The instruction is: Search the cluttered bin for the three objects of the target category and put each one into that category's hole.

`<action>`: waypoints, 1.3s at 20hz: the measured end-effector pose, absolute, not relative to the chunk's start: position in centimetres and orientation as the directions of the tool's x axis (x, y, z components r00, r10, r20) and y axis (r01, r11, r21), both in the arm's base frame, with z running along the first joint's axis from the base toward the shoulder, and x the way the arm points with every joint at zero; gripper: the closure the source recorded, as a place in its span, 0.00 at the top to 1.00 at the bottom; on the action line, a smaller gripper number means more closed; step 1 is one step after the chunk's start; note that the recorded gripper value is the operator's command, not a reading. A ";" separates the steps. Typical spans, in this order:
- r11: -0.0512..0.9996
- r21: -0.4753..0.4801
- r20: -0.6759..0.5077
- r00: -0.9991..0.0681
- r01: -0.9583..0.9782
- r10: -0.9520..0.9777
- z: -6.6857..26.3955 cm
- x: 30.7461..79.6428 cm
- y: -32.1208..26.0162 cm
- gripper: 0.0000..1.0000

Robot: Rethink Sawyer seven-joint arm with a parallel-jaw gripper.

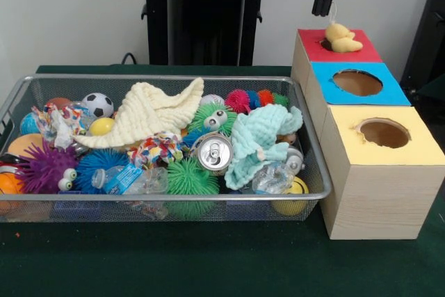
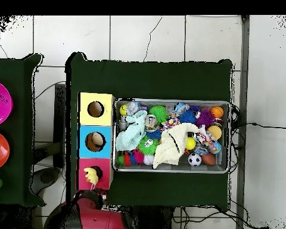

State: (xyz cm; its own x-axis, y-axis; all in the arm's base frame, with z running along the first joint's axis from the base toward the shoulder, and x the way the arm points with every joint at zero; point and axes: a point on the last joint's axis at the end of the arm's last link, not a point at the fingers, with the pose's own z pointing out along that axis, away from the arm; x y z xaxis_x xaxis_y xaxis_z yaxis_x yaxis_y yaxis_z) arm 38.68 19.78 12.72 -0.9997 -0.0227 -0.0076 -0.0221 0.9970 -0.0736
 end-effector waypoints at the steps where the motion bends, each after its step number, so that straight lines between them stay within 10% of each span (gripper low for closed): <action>1: 0.997 -0.074 -0.010 -1.000 -0.021 -0.022 12.7 38.7 19.7 0.00; 26: 0.992 -0.085 -0.002 -0.995 -0.099 -0.099 11.2 36.6 22.9 0.00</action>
State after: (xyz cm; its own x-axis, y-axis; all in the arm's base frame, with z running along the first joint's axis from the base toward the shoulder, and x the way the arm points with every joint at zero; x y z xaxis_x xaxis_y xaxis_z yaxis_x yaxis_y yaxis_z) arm 36.63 22.94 11.20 -0.9951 -0.0992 -0.0024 -0.0987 0.9915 -0.0846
